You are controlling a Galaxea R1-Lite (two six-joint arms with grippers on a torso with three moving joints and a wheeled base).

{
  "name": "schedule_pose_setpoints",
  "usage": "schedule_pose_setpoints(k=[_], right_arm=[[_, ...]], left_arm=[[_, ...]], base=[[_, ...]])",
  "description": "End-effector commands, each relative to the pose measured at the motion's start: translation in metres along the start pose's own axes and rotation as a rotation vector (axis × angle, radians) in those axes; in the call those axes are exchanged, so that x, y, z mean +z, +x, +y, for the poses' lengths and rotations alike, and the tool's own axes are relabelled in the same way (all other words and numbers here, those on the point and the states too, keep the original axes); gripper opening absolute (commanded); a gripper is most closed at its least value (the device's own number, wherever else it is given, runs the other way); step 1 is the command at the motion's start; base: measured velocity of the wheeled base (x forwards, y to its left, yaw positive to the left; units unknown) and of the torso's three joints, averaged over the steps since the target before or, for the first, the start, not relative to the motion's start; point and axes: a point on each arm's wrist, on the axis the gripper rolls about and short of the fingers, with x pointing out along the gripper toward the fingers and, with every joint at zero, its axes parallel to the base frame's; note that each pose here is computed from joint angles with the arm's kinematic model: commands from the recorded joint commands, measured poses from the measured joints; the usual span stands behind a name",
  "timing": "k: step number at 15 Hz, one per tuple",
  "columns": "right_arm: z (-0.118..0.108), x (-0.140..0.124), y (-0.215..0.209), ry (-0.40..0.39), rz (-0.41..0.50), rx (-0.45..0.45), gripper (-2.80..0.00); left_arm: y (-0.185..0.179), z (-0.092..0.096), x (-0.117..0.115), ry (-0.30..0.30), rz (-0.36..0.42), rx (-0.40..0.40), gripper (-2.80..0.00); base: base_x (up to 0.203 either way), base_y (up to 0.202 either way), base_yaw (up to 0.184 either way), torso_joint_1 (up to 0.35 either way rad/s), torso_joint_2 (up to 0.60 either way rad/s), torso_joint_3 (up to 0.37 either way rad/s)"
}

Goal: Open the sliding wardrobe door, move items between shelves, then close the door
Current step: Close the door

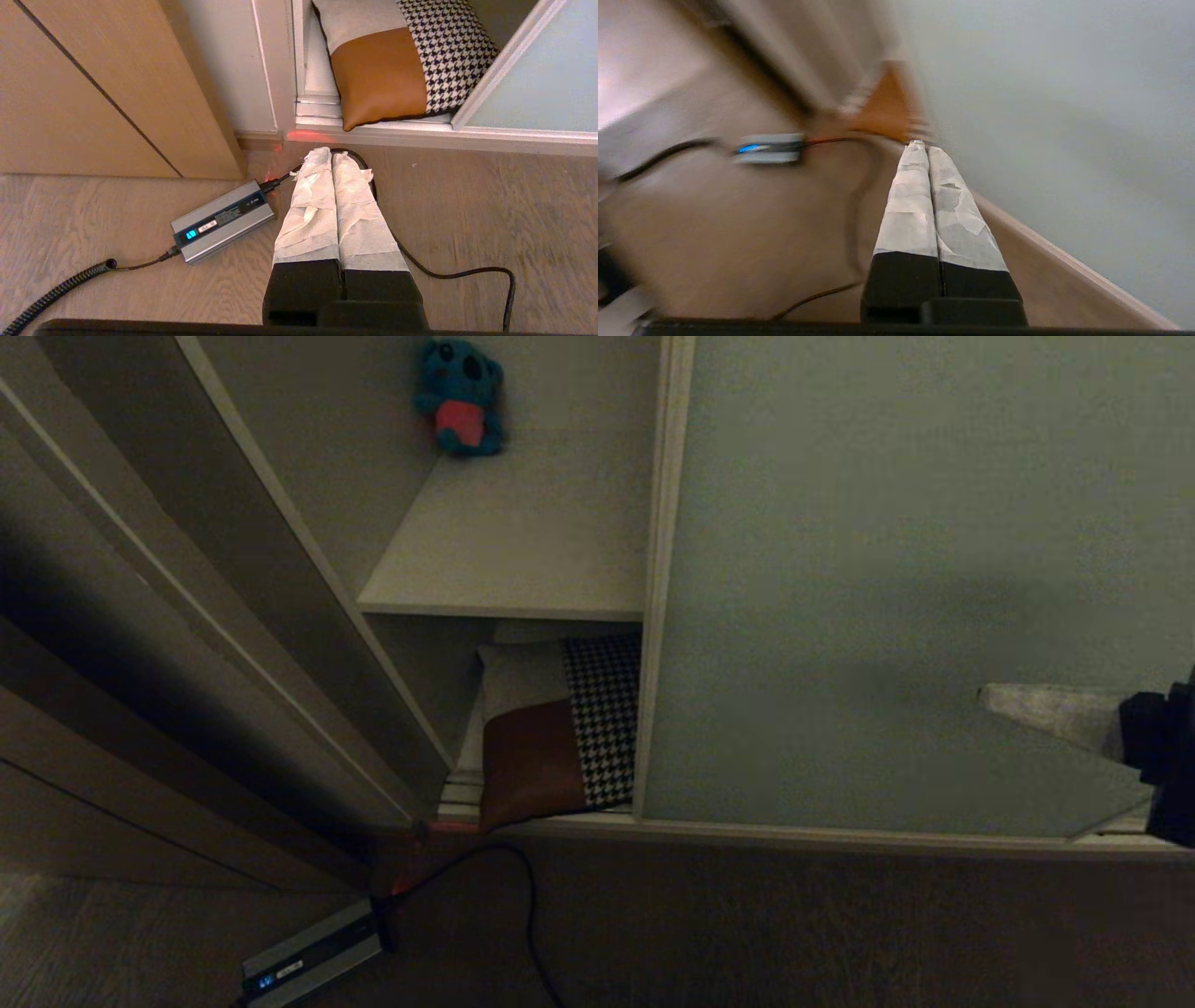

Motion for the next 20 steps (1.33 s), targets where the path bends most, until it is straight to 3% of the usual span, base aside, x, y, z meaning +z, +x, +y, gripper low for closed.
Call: schedule_pose_setpoints(k=[1, 4, 8, 12, 15, 20], right_arm=[[-0.013, 0.001, -0.01, 0.001, -0.012, -0.109, -2.8], [-0.047, -0.002, -0.043, -0.011, 0.01, -0.443, -2.8], [-0.074, -0.015, -0.102, 0.001, 0.142, -0.922, -2.8], [-0.087, -0.036, -0.15, 0.125, 0.275, -1.3, -2.8], [-0.119, -0.037, -0.175, 0.27, 0.29, -1.427, -2.8], [-0.196, -0.002, -0.208, 0.374, 0.12, -1.51, -2.8]], left_arm=[[0.0, 0.0, 0.0, 0.0, 0.0, 0.0, -2.8], [0.0, 0.0, 0.0, 0.0, 0.0, 0.0, -2.8], [0.0, 0.0, 0.0, 0.0, 0.0, 0.0, -2.8], [0.0, 0.0, 0.0, 0.0, -0.001, 0.0, -2.8], [0.0, 0.0, 0.0, 0.0, 0.0, 0.0, -2.8], [0.0, 0.0, 0.0, 0.0, -0.001, 0.0, -2.8]], base=[[0.0, 0.0, 0.0, 0.0, 0.0, 0.0], [0.0, 0.0, 0.0, 0.0, 0.0, 0.0], [0.0, 0.0, 0.0, 0.0, 0.0, 0.0], [0.0, 0.0, 0.0, 0.0, 0.0, 0.0], [0.0, 0.0, 0.0, 0.0, 0.0, 0.0], [0.0, 0.0, 0.0, 0.0, 0.0, 0.0]])
